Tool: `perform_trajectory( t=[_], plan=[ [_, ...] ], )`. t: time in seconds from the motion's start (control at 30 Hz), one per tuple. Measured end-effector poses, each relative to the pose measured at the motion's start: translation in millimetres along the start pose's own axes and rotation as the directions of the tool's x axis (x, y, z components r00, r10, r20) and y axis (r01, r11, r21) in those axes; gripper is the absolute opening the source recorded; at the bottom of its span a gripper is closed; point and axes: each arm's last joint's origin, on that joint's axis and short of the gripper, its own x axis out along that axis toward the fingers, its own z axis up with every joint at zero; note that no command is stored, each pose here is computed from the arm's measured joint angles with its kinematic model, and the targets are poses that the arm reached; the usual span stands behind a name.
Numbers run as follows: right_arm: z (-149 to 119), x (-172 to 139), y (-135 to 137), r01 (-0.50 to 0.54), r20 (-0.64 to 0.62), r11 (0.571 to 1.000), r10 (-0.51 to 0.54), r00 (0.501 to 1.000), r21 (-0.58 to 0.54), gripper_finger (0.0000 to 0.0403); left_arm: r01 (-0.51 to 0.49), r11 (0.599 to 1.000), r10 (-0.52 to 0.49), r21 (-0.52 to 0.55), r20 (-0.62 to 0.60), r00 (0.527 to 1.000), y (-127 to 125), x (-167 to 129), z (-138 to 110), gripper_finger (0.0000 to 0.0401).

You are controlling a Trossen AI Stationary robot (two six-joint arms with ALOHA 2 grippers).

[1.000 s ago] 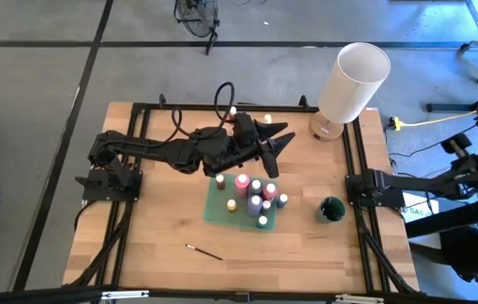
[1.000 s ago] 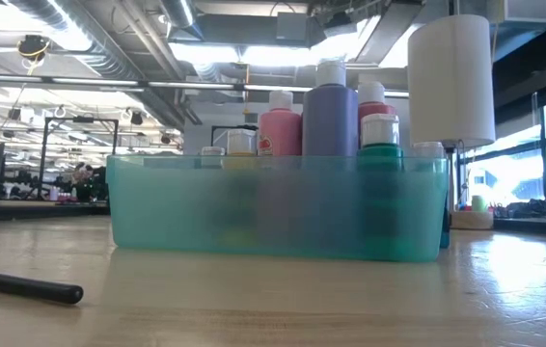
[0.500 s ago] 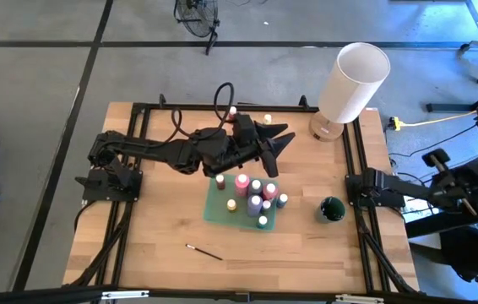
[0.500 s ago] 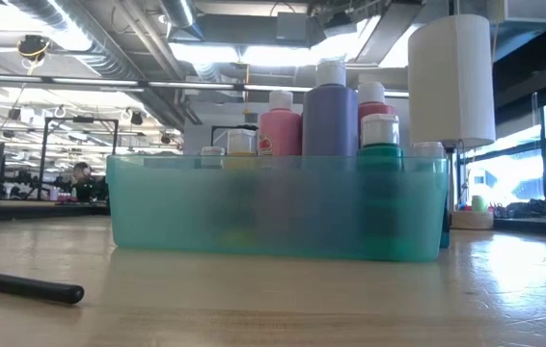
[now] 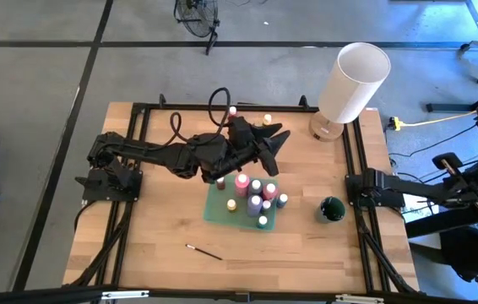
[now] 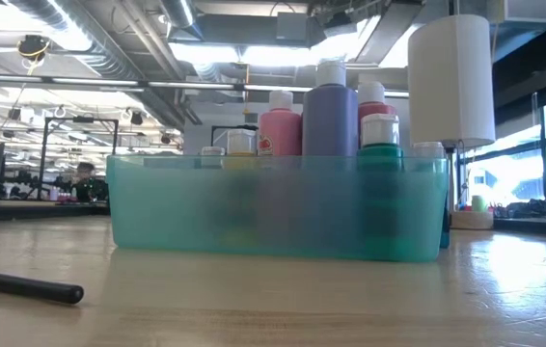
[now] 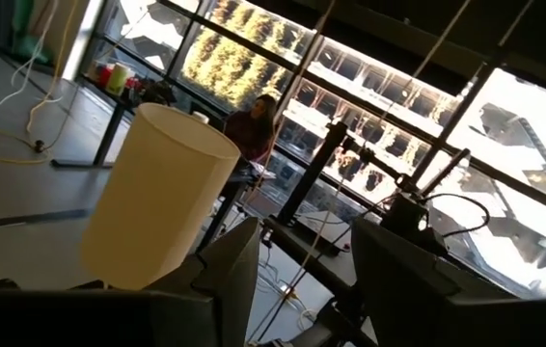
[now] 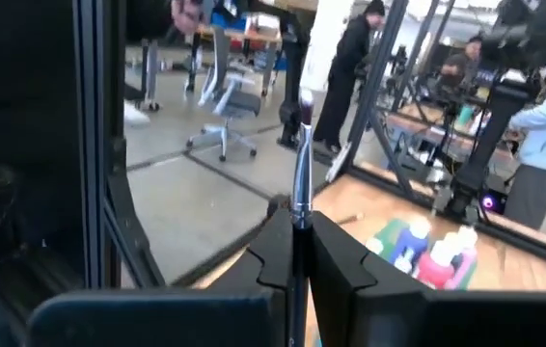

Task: Pick & Place Paint Supplies
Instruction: Put the black eyeshadow brush into the green cup

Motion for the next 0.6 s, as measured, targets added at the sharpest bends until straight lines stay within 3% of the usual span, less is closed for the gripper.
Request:
perform_trajectory(
  t=[0.37,0.6],
  plan=[
    [-13.2,-16.8,-31.3,-0.075,-0.05,0.995,0.072,0.996,-0.058,0.0022,-0.09,0.995,0.092,-0.046,0.036,0.995,2.9,1.2,-1.7,0.0159],
    [-18.8,15.5,-61.8,-0.155,-0.03,0.986,0.153,0.988,-0.066,0.0022,-0.096,0.994,0.098,-0.046,0.035,0.995,3.8,1.7,-1.8,0.0159]
  ],
)
